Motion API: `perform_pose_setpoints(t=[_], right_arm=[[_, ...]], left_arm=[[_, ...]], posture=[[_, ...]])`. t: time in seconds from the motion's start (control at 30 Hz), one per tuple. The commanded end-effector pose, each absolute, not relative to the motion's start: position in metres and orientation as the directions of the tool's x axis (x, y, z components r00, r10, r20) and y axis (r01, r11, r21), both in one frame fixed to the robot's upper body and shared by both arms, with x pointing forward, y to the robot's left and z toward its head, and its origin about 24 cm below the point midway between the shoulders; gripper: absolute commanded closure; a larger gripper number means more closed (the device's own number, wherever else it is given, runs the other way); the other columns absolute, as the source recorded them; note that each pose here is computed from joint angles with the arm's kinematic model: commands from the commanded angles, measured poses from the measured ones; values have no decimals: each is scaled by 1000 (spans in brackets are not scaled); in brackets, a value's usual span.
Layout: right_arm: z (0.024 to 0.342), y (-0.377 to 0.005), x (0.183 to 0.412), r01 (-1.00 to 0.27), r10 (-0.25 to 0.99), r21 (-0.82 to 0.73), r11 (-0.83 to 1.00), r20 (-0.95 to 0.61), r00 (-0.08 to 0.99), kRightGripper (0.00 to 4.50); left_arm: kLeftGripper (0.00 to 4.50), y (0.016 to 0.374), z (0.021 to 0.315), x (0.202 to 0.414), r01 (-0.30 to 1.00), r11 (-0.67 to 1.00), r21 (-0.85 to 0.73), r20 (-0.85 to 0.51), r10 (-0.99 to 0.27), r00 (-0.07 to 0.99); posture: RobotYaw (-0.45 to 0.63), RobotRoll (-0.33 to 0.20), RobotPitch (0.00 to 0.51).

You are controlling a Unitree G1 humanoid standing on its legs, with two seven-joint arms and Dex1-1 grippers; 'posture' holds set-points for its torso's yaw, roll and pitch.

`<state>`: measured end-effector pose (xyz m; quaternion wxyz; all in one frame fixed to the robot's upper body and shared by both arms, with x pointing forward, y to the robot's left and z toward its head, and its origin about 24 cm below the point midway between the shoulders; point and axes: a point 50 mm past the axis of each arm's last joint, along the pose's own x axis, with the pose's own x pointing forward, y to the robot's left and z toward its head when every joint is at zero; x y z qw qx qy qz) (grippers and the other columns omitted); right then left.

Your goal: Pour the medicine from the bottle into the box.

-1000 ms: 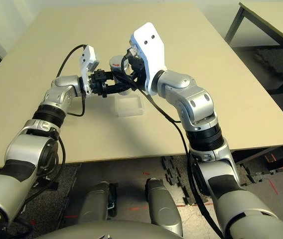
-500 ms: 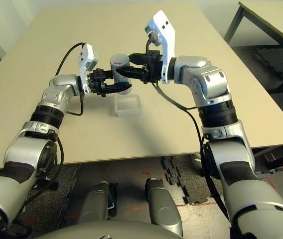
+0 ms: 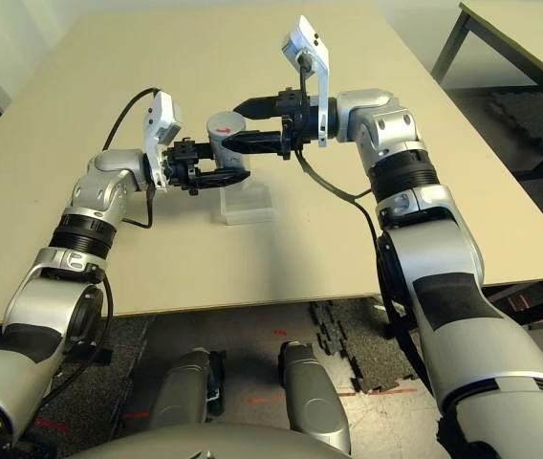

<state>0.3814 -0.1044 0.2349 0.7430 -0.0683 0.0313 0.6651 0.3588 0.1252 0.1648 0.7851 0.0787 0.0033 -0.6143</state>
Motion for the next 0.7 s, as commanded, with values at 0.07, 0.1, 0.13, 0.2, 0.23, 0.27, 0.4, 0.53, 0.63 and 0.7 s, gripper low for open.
perform_pose_setpoints(t=[0.07, 0.1, 0.13, 0.2, 0.23, 0.27, 0.4, 0.53, 0.63, 0.7], right_arm=[[255, -119, 379, -983, 983, -128, 129, -118, 144, 0], [253, -119, 376, -985, 983, -131, 111, -130, 128, 0], [252, -120, 371, -987, 984, -135, 92, -142, 112, 0], [252, -119, 361, -988, 985, -138, 71, -146, 91, 0], [253, -117, 355, -989, 987, -134, 65, -137, 84, 0], [252, -115, 347, -990, 989, -131, 60, -128, 77, 0], [252, -105, 327, -991, 994, -109, 82, -63, 89, 0], [249, -91, 319, -984, 989, -101, 146, 5, 146, 0], [246, -85, 322, -969, 977, -118, 215, 22, 214, 0], [245, -83, 327, -954, 962, -128, 272, 31, 270, 0]], left_arm=[[1917, 120, 151, 353, 980, 169, 106, -165, -969, 185], [1917, 121, 152, 354, 978, 177, 107, -164, -967, 193], [1917, 122, 152, 355, 976, 188, 109, -162, -966, 204], [1918, 124, 153, 358, 972, 206, 111, -157, -962, 222], [1918, 125, 154, 359, 970, 217, 110, -153, -961, 232], [1919, 126, 154, 361, 968, 224, 111, -150, -959, 239], [1919, 127, 154, 364, 966, 235, 112, -149, -957, 250], [1919, 124, 154, 366, 966, 233, 114, -148, -957, 248], [1919, 122, 155, 368, 966, 231, 117, -146, -958, 246], [1919, 121, 156, 369, 966, 228, 120, -144, -959, 244]], posture=[[-116, 0, 105], [-117, 0, 104], [-118, 0, 104], [-125, 0, 102], [-130, 0, 102], [-133, 0, 101], [-153, 0, 98], [-166, 0, 95], [-173, 0, 92], [-175, 0, 92]])
